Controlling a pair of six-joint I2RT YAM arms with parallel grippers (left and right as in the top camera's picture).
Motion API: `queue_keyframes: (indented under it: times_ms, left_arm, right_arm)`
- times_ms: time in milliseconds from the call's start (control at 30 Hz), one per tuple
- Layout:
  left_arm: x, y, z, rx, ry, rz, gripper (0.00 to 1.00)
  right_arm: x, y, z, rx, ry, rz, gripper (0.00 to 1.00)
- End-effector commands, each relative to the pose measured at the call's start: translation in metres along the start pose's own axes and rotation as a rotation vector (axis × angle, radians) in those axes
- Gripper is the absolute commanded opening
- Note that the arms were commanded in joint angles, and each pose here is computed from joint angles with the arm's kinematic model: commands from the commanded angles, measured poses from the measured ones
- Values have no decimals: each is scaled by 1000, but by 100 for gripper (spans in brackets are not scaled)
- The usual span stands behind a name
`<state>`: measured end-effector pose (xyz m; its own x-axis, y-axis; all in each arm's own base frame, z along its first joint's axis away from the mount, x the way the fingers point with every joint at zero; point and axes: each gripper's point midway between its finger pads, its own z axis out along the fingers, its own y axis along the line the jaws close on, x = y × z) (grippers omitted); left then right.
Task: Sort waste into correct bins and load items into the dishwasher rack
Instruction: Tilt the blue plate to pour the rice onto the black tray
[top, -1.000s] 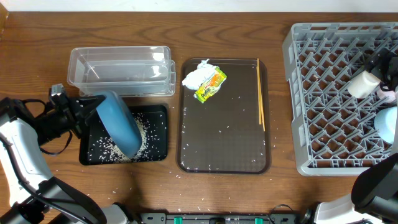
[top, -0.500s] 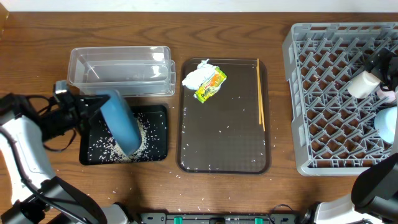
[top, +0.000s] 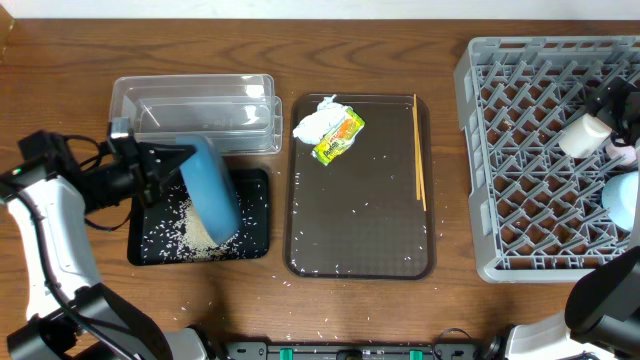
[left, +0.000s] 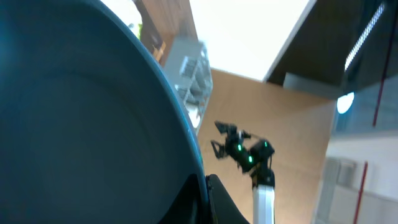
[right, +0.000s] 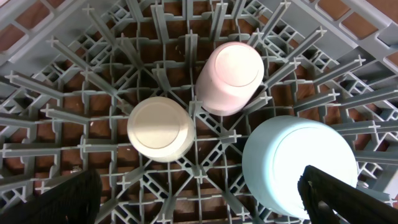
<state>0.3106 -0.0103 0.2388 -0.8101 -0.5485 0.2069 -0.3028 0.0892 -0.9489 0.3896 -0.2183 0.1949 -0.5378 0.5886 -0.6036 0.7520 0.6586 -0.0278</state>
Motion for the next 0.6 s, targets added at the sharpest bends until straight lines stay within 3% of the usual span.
queue_keyframes:
  times_ms: [0, 267, 567]
  left_arm:
    - [18, -19, 15, 49, 70, 62, 6]
    - [34, -4, 34, -188, 57, 151, 6]
    - [75, -26, 69, -394, 22, 460, 6]
  right_arm:
    - [2, -3, 2, 9, 5, 15, 99]
    - [2, -3, 2, 9, 5, 15, 99]
    - [2, -3, 2, 9, 5, 15, 99]
